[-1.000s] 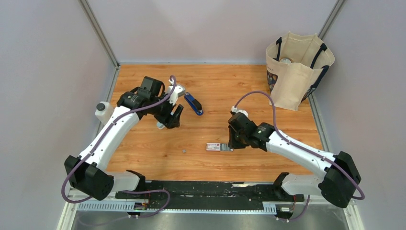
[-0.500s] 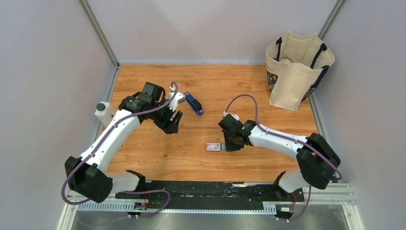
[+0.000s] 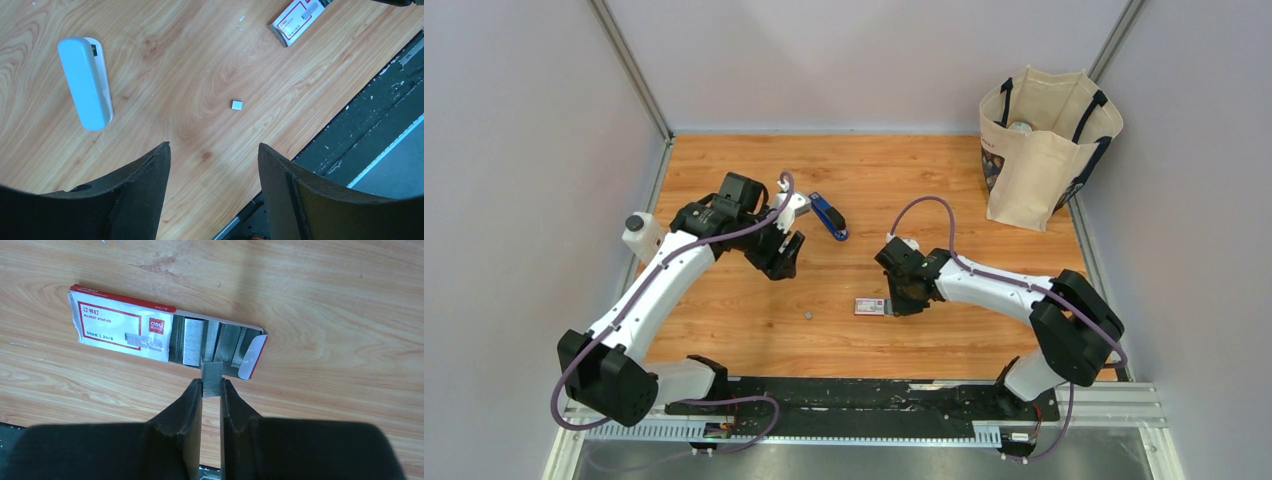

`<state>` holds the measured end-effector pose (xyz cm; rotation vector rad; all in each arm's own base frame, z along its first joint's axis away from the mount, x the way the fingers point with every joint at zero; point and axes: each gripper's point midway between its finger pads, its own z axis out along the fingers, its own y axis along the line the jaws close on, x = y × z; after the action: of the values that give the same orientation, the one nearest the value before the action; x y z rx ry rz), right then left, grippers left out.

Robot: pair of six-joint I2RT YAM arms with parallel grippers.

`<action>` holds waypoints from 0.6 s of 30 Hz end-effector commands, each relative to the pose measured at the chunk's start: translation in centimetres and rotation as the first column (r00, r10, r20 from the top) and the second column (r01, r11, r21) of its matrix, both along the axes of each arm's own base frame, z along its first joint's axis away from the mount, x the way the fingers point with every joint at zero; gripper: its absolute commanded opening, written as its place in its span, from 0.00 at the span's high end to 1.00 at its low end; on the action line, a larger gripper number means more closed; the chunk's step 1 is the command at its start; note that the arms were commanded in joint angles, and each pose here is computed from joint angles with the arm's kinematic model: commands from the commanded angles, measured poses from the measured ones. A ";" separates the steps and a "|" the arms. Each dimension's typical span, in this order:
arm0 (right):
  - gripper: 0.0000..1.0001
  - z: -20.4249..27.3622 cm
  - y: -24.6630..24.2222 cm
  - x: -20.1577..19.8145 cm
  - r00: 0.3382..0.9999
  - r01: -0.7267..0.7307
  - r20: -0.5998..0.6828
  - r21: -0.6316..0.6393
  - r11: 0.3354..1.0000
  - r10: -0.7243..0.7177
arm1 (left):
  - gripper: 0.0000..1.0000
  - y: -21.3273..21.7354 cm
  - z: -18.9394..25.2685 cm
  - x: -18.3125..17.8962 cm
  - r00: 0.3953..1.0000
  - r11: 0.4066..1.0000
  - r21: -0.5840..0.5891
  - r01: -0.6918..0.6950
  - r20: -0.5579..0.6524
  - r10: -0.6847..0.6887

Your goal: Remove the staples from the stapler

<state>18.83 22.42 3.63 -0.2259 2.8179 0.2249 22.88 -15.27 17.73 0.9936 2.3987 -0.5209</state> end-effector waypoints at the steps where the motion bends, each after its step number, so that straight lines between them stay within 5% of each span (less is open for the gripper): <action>1: 0.91 1.1 1.7 1.3 0.999 -0.010 0.039 0.046 0.999 0.008 | 0.28 -0.4 1.1 0.1 0.998 0.999 -0.033 0.031 0.055 -0.029; 18: 0.91 0.7 2.0 1.5 0.999 -0.015 0.032 0.039 0.999 0.014 | 0.29 -0.4 1.3 -0.3 0.997 0.998 -0.042 0.043 0.070 -0.040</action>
<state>19.22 22.97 3.30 -0.2278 2.8218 0.2268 22.51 -15.35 18.02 0.9980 2.3765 -0.5347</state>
